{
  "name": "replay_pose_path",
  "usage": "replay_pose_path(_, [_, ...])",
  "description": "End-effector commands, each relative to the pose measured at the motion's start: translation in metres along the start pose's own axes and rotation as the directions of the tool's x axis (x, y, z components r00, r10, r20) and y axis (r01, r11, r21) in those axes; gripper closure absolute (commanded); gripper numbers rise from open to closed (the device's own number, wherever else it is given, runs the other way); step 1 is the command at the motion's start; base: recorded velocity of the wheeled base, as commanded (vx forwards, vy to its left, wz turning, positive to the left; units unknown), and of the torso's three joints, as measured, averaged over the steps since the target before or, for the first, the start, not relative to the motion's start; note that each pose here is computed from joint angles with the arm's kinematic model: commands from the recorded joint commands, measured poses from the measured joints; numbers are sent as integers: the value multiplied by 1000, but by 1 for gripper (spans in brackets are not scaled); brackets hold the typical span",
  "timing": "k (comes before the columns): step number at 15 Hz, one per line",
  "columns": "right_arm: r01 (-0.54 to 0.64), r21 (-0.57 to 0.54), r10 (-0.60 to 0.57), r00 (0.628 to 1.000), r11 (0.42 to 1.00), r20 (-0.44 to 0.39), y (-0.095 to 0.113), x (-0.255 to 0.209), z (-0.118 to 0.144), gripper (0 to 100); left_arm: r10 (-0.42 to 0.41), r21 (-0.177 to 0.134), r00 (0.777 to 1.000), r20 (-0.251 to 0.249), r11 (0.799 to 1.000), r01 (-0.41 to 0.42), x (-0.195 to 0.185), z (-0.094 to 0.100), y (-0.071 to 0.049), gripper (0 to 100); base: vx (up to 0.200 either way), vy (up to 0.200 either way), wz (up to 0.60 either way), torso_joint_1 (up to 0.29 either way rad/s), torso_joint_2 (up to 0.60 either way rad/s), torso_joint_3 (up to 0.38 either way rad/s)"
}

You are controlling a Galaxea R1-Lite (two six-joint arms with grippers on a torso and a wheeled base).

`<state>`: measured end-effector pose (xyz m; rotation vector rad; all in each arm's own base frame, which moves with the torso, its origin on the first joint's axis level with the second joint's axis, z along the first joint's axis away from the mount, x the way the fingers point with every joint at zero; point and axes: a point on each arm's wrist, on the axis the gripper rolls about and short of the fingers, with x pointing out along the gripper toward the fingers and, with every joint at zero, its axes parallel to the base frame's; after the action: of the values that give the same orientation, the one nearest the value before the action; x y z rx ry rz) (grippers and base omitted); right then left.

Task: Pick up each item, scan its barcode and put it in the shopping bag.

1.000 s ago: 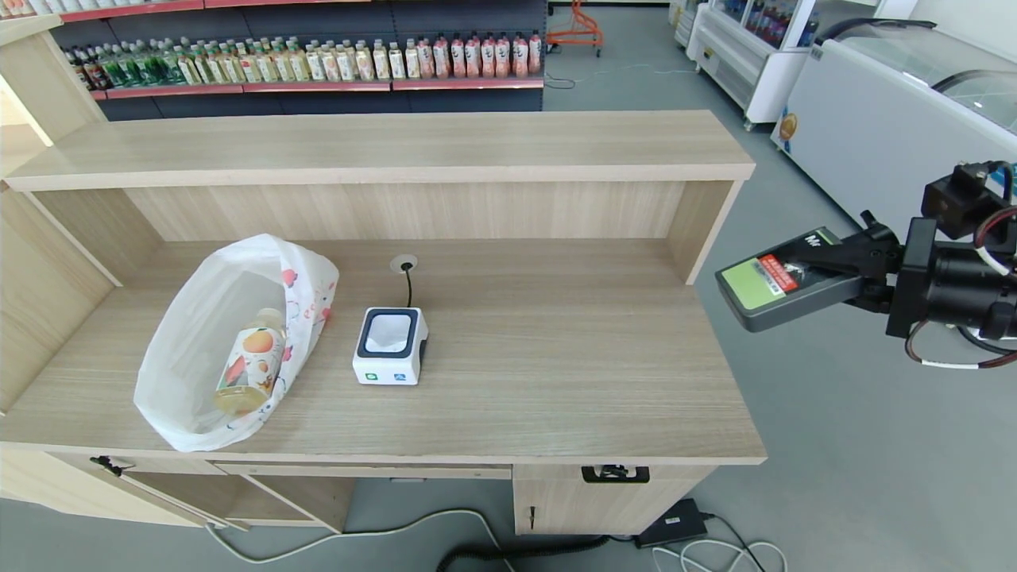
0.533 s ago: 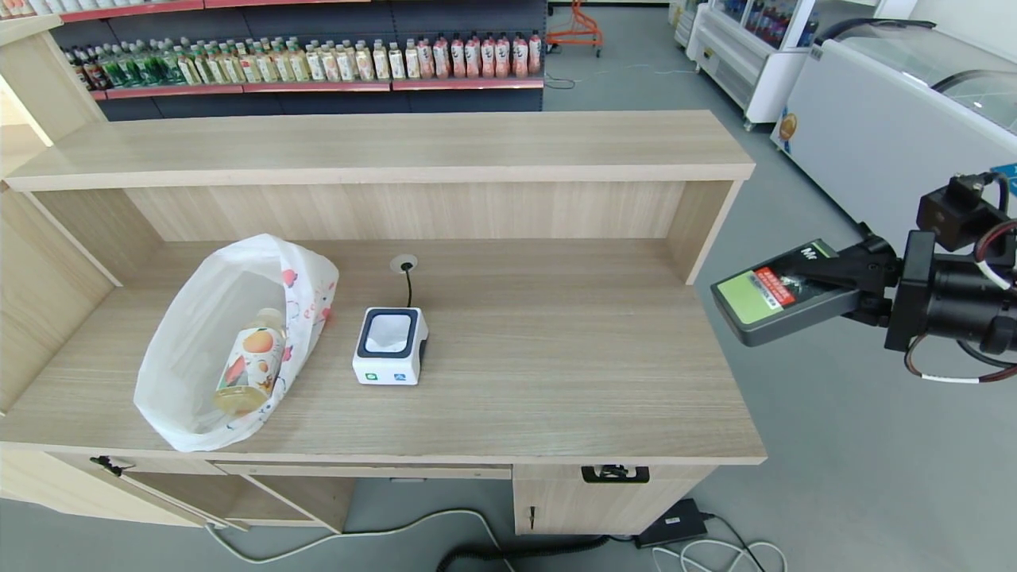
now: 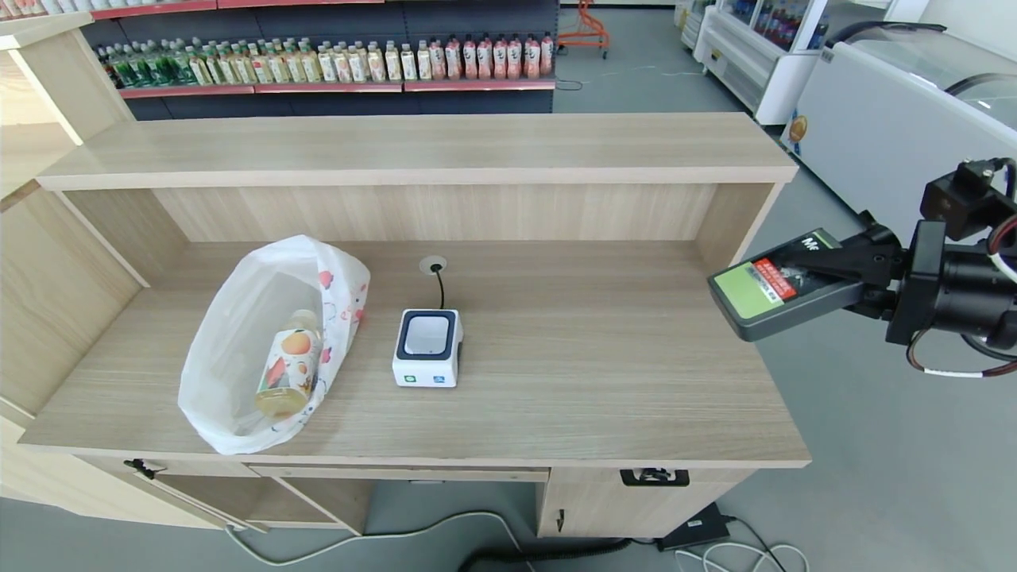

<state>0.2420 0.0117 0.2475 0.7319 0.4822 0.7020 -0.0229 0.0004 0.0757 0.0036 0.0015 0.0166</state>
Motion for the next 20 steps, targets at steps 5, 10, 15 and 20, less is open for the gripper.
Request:
replay_pose_path(5, [4,-7,-4,1000,1000,-11,3,10,-4,100,-3,3,1000,0,1000,3,0,0,0,0,40,200,0,0,1,6])
replay_pose_path(10, [-1,-66,-2,999,998,-42,0,17,-9,100,-1,6,1000,0,1000,1,0,0,0,0,200,40,0,-1,0,0])
replay_pose_path(15, [52,-121,-60,996,991,-63,-12,31,-16,100,-1,7,1000,0,1000,1,0,0,0,0,200,0,0,6,1,2])
replay_pose_path(20, [-12,-92,-9,974,996,-225,8,33,-62,100,-1,4,1000,0,1000,1,0,0,0,0,0,0,0,0,0,0])
